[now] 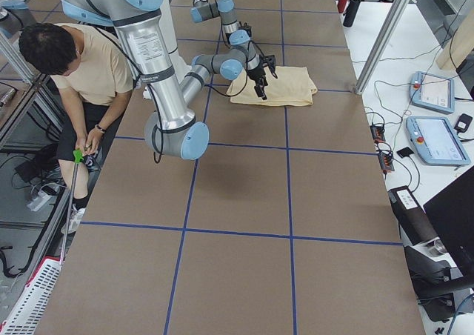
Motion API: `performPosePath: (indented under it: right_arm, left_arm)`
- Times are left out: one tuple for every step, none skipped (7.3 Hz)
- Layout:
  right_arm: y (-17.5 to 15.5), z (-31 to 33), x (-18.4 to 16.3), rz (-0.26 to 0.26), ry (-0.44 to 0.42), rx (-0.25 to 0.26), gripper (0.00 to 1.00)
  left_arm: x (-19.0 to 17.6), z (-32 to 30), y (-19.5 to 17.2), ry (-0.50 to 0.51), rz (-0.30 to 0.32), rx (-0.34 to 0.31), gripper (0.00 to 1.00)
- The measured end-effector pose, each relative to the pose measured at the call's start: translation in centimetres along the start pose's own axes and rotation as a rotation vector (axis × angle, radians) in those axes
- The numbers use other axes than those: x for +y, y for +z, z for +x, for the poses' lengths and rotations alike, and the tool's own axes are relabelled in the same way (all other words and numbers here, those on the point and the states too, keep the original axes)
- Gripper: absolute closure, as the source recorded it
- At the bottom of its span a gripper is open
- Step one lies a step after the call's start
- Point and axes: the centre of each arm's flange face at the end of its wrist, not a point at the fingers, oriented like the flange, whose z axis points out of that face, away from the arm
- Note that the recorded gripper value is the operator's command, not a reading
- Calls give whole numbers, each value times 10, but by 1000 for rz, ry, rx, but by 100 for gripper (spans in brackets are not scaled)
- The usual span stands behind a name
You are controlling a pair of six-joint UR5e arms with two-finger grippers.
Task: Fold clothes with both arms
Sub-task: 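Move both grippers to the shirt's edge nearest the robot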
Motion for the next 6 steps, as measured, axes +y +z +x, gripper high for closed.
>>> performPosePath:
  right_arm:
    - [0, 0, 0, 0, 0, 0, 0]
    - [0, 0, 0, -1, 0, 1, 0]
    - [1, 0, 1, -1, -1, 2, 0]
    - [1, 0, 0, 0, -1, 2, 0]
    - [1, 0, 1, 0, -1, 2, 0]
    - [1, 0, 1, 0, -1, 2, 0]
  left_arm:
    - [3, 0, 5, -10, -4, -6, 40]
    - [4, 0, 8, -14, -6, -9, 40]
    - [4, 0, 11, -15, -7, -12, 40]
    - [5, 1, 12, -15, -8, -13, 40]
    - [6, 1, 13, -15, -10, -15, 40]
    - [9, 1, 15, -13, -15, -17, 40]
